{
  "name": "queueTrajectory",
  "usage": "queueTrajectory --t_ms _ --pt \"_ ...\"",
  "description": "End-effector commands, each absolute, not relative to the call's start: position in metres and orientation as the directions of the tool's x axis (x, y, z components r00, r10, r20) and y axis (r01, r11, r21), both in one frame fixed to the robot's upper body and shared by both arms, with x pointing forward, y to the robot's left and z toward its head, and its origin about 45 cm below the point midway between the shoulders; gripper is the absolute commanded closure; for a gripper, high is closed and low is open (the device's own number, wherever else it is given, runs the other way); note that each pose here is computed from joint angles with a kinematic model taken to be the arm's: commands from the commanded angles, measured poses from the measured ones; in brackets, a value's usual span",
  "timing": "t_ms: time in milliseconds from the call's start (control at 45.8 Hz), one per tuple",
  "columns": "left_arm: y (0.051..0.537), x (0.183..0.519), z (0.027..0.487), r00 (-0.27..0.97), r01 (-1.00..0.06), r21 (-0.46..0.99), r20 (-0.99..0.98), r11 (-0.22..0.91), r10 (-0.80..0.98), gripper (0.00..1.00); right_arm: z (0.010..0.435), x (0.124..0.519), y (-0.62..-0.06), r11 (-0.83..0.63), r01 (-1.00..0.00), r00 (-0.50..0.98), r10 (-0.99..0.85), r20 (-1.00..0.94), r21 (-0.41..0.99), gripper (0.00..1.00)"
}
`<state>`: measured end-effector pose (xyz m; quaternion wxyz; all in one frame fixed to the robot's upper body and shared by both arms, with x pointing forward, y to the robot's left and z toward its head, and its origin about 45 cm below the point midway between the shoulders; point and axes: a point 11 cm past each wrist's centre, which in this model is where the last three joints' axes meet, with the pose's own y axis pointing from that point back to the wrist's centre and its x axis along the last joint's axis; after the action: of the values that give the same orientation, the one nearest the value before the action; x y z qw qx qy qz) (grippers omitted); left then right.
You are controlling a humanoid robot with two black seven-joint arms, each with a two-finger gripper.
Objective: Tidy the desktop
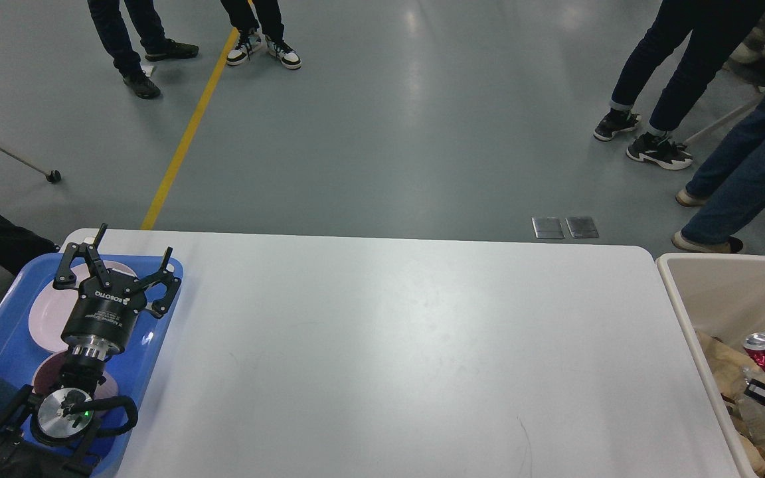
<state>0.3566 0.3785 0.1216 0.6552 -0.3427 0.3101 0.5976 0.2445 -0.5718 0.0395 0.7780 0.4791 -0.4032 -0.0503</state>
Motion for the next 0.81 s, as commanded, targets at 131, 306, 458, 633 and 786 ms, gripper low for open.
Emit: queueTrajectory --t_ms 131,306,458,633,786 --pt "0.378 0.357 0.122 0.093 -0.996 -0.078 -0.816 0.051 0.571 0.04 0.025 0.232 -0.567 0.563 -0.327 0.642 -0.457 0.616 0.759 1.00" --pt "0.378 0.357 0.122 0.093 -0.996 -0.078 -0.816 0.051 0.571 0.04 0.030 0.234 -0.572 0.586 -0.353 0.624 -0.434 0.650 0.730 0.59" --pt "0.378 0.357 0.122 0.093 -0.996 -0.078 -0.816 0.051 0.571 0.04 0.034 0.238 -0.574 0.618 -0.406 0.590 -0.386 0.709 0.674 0.00" --pt "0.378 0.357 0.122 0.093 -0.996 -0.078 -0.816 0.051 0.571 0.04 0.031 0.237 -0.572 0.617 -0.408 0.591 -0.383 0.710 0.673 0.00" --pt "0.379 0.357 0.122 0.093 -0.996 -0.078 -0.816 0.050 0.570 0.04 0.034 0.240 -0.573 0.620 -0.415 0.584 -0.380 0.718 0.666 0.00"
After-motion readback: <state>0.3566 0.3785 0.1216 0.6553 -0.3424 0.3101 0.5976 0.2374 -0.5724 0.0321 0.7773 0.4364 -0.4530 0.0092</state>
